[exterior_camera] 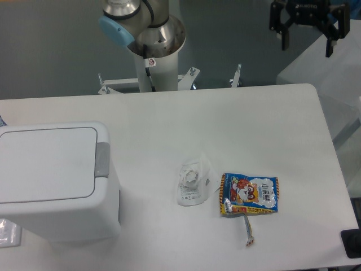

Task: Open the trash can
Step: 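Move the open gripper down toward the white trash can lid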

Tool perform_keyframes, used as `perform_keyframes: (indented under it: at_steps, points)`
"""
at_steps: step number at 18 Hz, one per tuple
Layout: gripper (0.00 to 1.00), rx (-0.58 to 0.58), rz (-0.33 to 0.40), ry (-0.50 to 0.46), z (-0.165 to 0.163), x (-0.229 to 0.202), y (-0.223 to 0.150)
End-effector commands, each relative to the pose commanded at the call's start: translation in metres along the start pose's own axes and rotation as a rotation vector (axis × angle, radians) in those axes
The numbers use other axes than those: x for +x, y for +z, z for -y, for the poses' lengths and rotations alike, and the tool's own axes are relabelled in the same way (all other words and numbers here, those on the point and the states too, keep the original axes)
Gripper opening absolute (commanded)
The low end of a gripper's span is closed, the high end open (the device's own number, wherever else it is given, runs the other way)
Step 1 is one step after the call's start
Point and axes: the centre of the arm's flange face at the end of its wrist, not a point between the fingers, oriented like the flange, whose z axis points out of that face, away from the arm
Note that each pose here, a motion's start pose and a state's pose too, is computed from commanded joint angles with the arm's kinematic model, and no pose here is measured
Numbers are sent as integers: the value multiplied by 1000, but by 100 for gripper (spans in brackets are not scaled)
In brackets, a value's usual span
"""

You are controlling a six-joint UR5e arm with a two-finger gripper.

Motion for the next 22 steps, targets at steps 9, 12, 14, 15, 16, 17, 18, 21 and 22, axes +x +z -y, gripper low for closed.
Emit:
perform_keyframes:
  at_steps: [9, 12, 14, 15, 16, 17, 18, 21, 22]
  points:
    - [100, 118, -21, -244, 29, 1, -1]
    - [100, 132, -30, -282, 45, 5, 0]
    - [100, 138, -37, -270, 58, 10, -1]
    - [100, 138, -39, -287, 62, 12, -2]
    - [100, 138, -41, -327, 63, 12, -3]
    - [100, 143, -44, -369, 69, 15, -5]
    - [100, 147, -52, -419, 78, 18, -5]
    - [100, 166, -65, -554, 106, 28, -5]
    - [100, 177, -64, -602, 116, 31, -5]
